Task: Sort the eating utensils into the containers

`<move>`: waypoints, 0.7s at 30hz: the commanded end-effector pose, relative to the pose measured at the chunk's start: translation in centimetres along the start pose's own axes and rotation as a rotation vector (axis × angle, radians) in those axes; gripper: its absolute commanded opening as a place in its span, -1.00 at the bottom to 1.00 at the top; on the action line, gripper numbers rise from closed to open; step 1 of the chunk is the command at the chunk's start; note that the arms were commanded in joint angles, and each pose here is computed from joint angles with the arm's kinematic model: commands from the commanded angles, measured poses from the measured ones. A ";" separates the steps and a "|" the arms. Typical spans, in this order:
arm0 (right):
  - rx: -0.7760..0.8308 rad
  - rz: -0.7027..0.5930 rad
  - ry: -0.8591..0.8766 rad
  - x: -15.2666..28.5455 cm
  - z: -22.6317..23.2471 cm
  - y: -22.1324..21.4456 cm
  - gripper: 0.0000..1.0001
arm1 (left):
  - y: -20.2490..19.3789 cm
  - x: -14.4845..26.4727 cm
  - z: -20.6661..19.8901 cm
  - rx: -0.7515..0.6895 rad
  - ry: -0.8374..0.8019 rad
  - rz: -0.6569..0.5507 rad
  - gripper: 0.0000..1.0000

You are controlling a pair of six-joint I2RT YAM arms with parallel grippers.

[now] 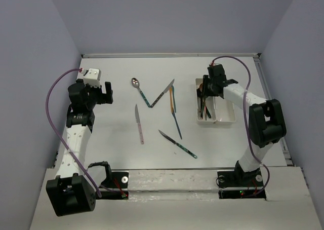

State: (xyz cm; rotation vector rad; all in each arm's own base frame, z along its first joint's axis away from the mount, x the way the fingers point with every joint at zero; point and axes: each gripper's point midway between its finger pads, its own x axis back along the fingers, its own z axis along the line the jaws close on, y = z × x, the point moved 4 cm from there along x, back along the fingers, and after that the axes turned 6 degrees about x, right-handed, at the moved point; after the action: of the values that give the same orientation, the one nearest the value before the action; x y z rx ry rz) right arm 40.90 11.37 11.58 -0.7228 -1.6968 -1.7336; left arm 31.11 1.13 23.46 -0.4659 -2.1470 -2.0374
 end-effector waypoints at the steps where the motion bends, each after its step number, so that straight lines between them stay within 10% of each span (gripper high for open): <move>1: 0.110 -0.141 0.055 6.5 2.3 3.2 0.06 | 0.7 0.2 0.0 -0.020 -0.015 -0.044 0.98; 9: 0.437 -0.134 0.362 14.9 13.4 -3.8 0.34 | 1.1 0.6 0.1 -0.026 -0.002 -0.060 0.98; 21: 0.615 0.316 0.310 11.8 16.0 -22.0 0.43 | 1.1 0.9 0.3 -0.024 0.000 -0.062 0.98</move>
State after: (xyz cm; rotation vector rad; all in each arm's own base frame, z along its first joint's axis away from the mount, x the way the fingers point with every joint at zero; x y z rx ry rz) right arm 16.70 27.57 7.16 -0.2566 -1.6679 -0.9504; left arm 30.87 1.46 23.95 -0.4390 -2.1524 -2.0455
